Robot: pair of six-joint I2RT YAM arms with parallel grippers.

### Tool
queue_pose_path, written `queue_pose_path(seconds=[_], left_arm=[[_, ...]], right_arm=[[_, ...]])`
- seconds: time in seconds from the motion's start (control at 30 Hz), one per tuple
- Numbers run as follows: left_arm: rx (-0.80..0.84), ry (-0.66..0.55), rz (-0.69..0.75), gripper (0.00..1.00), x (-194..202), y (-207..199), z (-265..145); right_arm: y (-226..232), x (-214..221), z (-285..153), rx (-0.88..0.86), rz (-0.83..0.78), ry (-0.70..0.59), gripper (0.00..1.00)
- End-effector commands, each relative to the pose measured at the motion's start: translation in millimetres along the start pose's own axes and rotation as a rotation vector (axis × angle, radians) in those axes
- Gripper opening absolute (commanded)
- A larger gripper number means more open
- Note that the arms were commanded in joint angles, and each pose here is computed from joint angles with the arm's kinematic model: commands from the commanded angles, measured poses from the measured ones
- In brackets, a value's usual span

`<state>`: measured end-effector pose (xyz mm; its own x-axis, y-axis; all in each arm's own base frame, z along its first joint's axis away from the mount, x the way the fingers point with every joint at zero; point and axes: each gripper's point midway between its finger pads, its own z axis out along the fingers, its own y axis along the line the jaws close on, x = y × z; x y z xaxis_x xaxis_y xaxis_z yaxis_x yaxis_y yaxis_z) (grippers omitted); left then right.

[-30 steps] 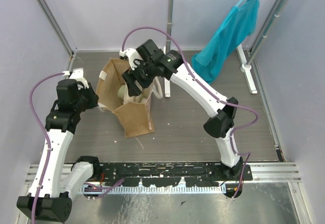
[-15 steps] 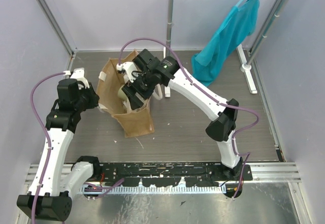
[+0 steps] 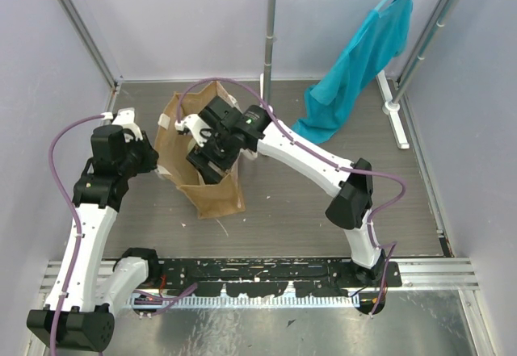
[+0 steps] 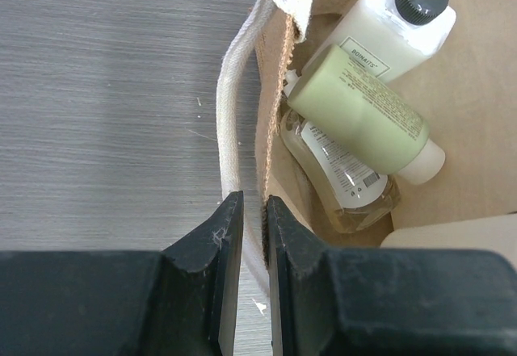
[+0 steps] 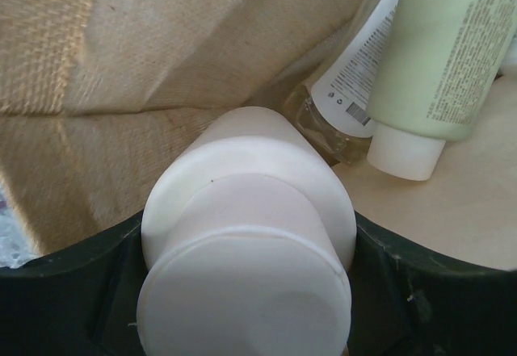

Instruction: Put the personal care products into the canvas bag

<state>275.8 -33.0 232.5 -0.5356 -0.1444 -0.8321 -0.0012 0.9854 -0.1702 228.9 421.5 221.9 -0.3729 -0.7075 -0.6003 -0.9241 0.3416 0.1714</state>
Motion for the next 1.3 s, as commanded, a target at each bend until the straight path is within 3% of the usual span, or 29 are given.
queue_pose_path(seconds=[0.0,0.23,0.67,1.27], left_arm=[[0.016,-0.058,0.006,0.25,-17.7,-4.1,-3.6],[0.019,-0.053,0.005,0.25,-17.0,-4.5,-2.8],[0.023,-0.051,0.004,0.25,-17.5,-5.5,-1.5],[0.022,-0.047,0.008,0.25,-17.7,-5.2,-0.9]], right_arm=[[8.1,-11.9,-8.1,0.022,-0.042,-0.081,0.01],[10.1,0.0,2.6,0.003,-0.040,-0.044,0.01],[56.1,41.8,-8.9,-0.237,-0.007,0.083,0.01],[29.6,75.9,37.5,-0.059,-0.009,0.182,0.01]])
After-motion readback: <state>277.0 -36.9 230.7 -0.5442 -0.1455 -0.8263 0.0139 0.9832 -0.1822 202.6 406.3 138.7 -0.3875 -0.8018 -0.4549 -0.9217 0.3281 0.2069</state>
